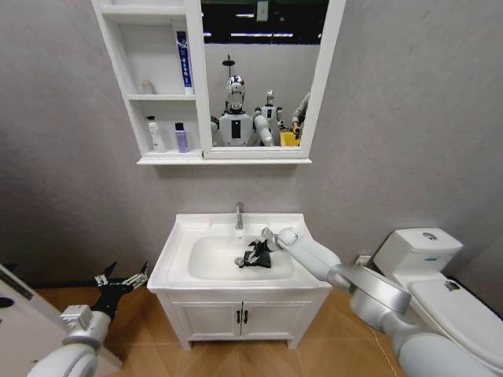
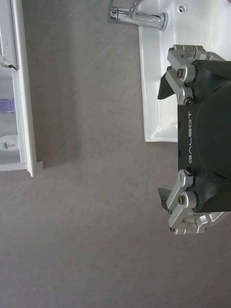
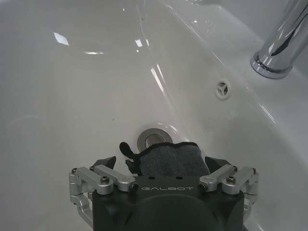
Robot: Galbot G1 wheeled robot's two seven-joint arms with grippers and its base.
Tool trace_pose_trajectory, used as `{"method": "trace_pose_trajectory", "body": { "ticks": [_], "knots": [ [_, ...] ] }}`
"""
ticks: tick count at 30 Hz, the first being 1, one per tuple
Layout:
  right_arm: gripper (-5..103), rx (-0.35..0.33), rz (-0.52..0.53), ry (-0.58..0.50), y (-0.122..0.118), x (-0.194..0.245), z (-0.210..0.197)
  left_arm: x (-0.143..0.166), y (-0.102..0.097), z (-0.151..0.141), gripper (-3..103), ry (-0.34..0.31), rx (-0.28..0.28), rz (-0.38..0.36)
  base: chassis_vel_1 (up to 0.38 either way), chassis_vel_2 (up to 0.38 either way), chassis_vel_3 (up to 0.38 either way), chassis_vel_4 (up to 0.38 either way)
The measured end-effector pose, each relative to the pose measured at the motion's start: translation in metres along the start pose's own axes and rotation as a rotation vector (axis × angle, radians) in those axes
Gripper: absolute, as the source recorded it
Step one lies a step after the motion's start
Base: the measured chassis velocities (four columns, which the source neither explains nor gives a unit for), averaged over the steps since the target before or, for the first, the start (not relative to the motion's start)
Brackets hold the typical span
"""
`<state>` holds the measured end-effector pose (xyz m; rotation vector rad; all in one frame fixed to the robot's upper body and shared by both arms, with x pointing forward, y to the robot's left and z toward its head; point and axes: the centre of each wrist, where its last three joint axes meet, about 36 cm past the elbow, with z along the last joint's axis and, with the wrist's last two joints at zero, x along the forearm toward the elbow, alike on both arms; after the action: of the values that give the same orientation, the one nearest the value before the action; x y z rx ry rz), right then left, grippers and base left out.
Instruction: Move facial cleanser and shampoo from washbasin to cabinet, then wipe washbasin with towel.
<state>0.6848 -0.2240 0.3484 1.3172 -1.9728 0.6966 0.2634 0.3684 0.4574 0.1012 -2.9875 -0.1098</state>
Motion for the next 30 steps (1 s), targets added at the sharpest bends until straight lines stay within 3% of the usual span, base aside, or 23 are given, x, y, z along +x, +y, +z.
{"method": "trace_pose_trajectory", "body": {
  "ticks": [10,30],
  "knots": [
    [100,0.058,0.021,0.065,-0.005,-0.003,0.018,0.0,0.0,0.0,100,0.0,0.0,0.0,0.0,0.0,0.0,0.0],
    [100,0.115,0.072,0.075,-0.015,-0.015,0.023,0.0,0.0,0.0,100,0.0,0.0,0.0,0.0,0.0,0.0,0.0]
  ]
}}
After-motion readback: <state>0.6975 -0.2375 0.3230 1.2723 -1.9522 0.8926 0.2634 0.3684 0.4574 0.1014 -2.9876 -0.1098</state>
